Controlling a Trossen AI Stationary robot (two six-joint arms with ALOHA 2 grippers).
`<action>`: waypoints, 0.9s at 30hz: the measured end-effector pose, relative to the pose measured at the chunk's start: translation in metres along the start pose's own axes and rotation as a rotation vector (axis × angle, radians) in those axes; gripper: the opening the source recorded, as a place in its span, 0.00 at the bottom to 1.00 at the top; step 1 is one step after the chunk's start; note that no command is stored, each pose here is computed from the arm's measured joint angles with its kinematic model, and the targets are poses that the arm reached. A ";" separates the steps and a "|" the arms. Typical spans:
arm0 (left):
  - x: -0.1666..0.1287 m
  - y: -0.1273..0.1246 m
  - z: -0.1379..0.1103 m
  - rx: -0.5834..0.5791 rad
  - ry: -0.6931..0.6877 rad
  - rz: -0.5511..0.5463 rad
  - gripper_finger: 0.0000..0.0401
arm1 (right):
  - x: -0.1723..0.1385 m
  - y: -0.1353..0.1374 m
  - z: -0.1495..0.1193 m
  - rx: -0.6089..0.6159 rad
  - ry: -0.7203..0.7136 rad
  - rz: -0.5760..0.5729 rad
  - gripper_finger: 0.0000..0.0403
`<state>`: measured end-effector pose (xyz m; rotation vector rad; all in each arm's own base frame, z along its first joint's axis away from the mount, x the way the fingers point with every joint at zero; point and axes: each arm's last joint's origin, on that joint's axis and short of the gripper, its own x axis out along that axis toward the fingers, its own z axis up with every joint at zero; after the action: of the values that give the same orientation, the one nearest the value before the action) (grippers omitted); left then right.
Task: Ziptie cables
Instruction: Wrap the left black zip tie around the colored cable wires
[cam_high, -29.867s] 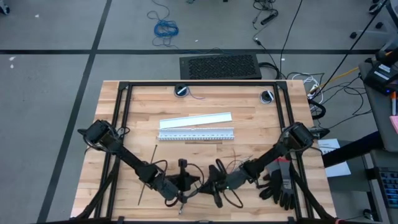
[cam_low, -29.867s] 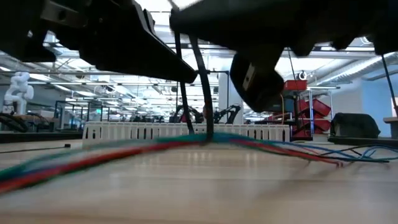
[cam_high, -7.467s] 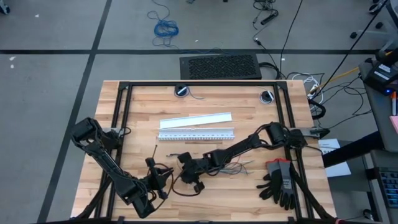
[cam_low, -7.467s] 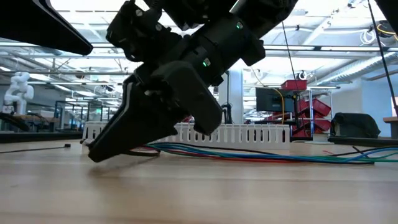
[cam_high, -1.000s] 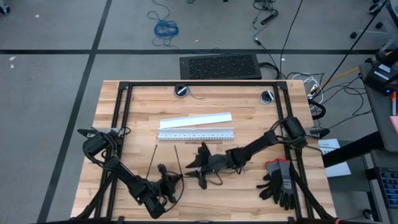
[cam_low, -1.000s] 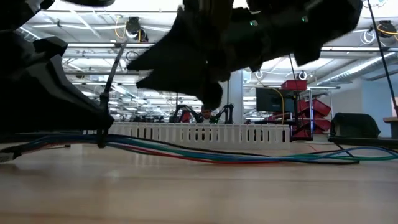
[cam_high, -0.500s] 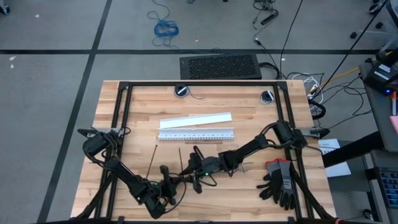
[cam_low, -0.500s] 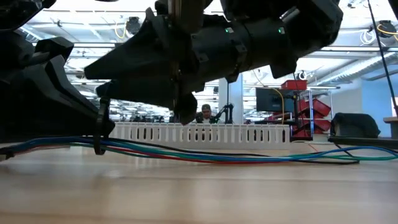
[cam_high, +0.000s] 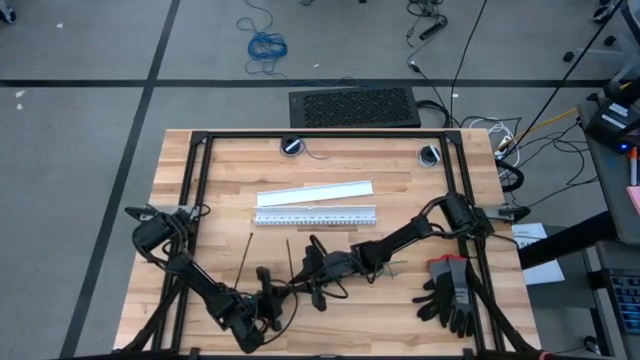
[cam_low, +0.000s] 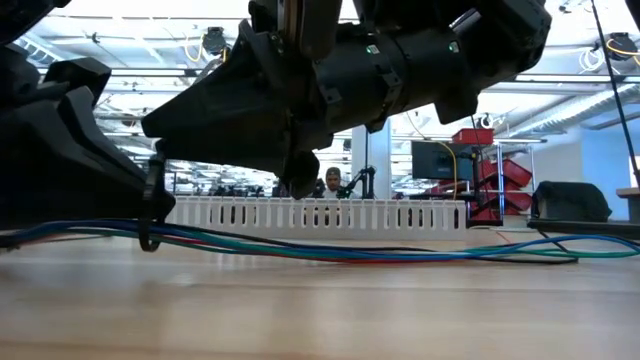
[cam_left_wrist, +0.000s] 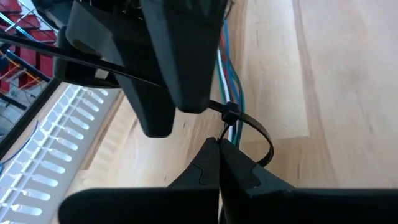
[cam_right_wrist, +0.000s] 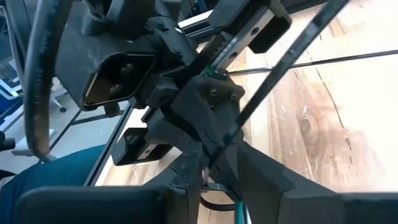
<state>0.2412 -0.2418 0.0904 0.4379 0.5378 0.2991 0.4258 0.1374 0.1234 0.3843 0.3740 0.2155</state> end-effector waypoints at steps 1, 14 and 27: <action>-0.001 0.000 0.000 0.001 -0.001 -0.002 0.00 | 0.000 0.000 0.000 0.000 0.000 -0.001 0.21; -0.001 0.000 -0.003 -0.039 0.026 -0.022 0.00 | 0.000 -0.002 0.003 -0.028 -0.020 0.010 0.00; -0.015 0.020 -0.003 -0.303 0.157 -0.024 0.34 | -0.001 -0.005 0.001 -0.061 -0.073 -0.203 0.00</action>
<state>0.2236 -0.2296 0.1038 0.1148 0.6386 0.3871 0.4260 0.1322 0.1223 0.2914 0.3317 0.0150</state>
